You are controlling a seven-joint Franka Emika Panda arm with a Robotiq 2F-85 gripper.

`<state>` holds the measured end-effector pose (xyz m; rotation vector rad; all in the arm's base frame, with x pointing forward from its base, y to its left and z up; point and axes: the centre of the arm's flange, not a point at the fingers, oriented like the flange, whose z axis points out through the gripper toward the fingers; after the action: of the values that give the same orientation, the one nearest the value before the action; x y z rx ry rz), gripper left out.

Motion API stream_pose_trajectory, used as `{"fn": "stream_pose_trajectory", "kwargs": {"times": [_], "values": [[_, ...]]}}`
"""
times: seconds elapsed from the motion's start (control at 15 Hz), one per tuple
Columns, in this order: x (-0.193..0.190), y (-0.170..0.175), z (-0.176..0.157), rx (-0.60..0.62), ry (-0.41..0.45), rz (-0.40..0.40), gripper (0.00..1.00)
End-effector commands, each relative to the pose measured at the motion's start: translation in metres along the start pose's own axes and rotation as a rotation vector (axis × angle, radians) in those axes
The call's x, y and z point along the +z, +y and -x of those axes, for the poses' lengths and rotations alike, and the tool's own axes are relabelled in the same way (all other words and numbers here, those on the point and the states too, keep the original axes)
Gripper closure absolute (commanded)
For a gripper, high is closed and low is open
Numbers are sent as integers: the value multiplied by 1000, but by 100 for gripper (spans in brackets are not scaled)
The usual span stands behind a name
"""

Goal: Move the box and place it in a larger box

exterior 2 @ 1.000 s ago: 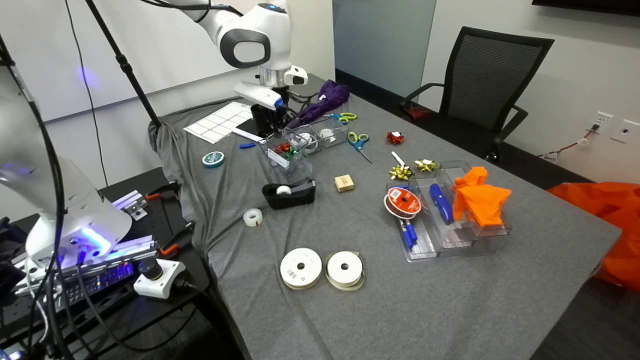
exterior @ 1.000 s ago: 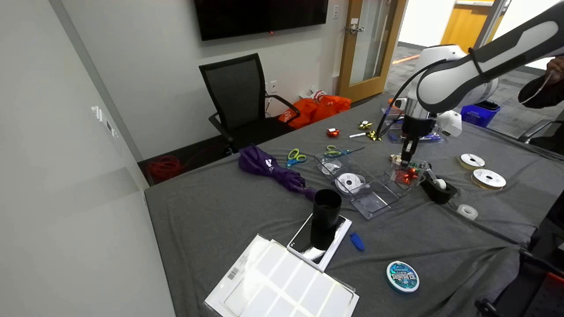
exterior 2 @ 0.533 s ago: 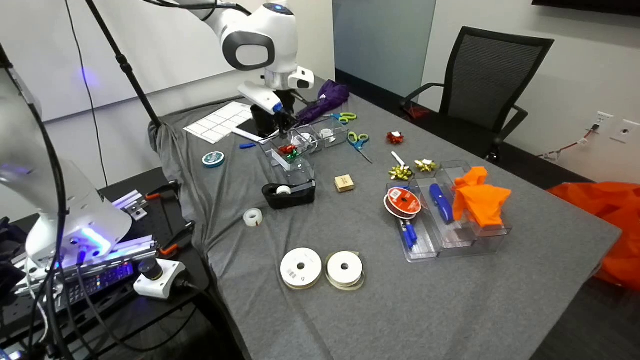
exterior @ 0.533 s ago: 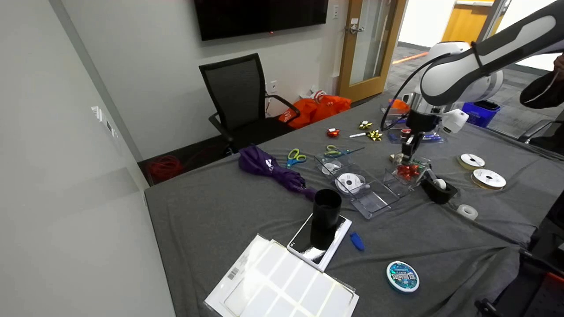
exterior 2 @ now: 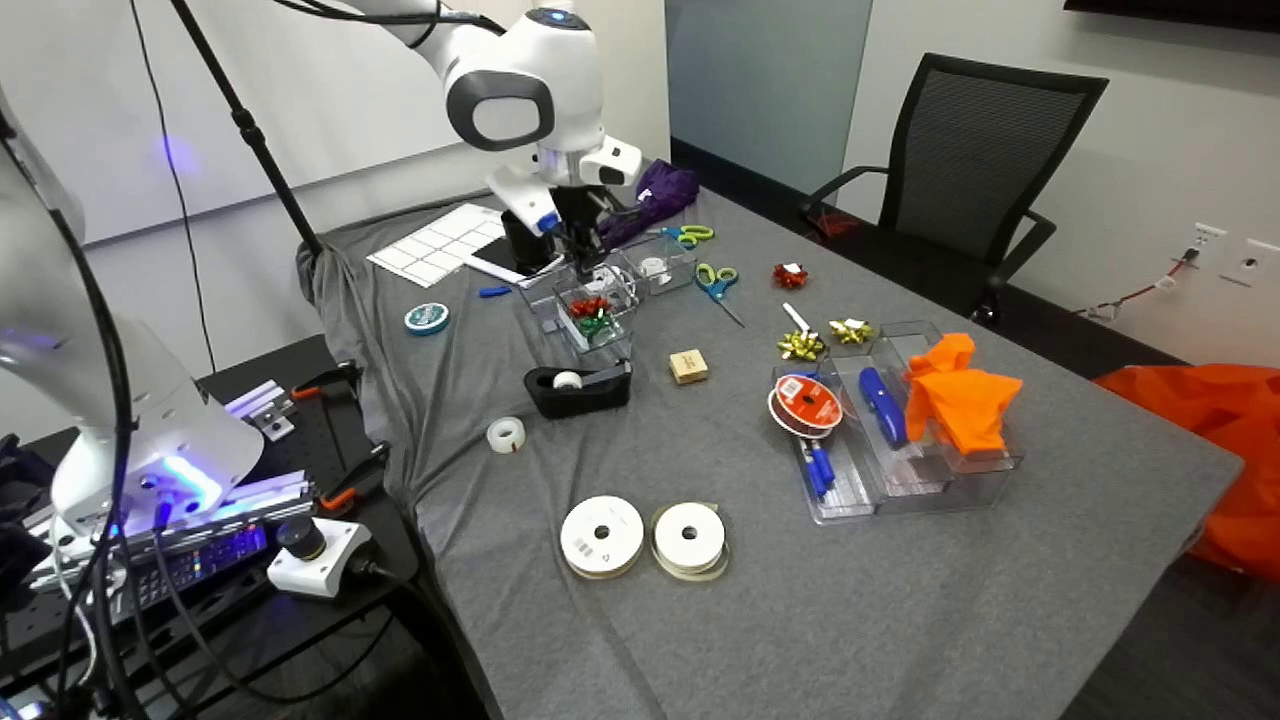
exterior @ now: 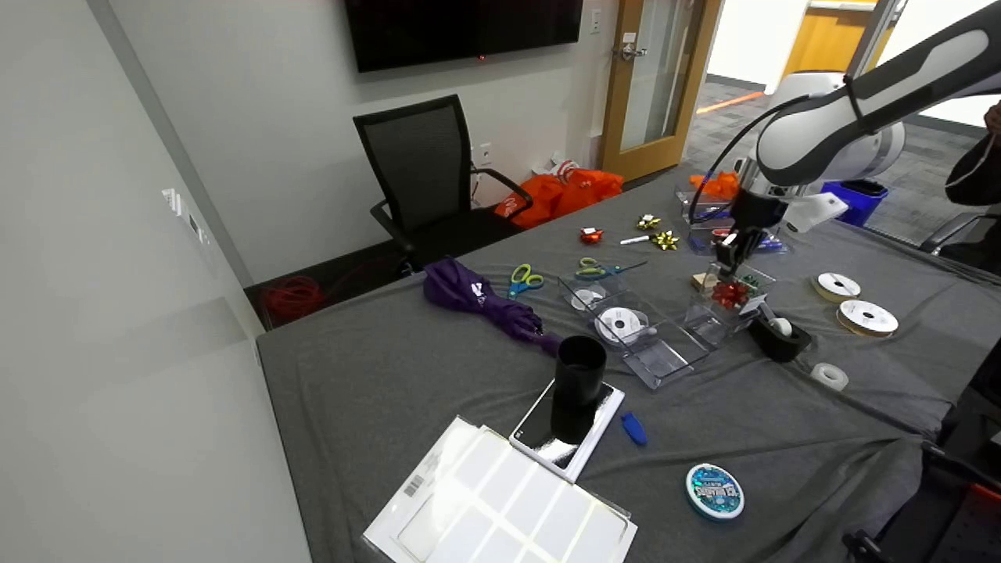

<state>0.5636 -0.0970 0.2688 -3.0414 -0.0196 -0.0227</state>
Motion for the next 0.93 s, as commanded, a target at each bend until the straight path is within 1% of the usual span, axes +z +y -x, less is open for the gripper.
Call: {"fn": "stream_pose_trajectory", "kwargs": {"times": [0.0,0.13,0.2,0.27,0.4,0.6,0.87], "values": [[6,3,2,115,5,3,99],[12,2,0,166,-18,3,99],[15,1,0,175,-33,2,71],[18,-1,0,182,-46,6,70],[19,-4,3,174,-61,-1,57],[14,-10,11,139,-69,3,35],[6,-19,18,101,-75,33,8]]}}
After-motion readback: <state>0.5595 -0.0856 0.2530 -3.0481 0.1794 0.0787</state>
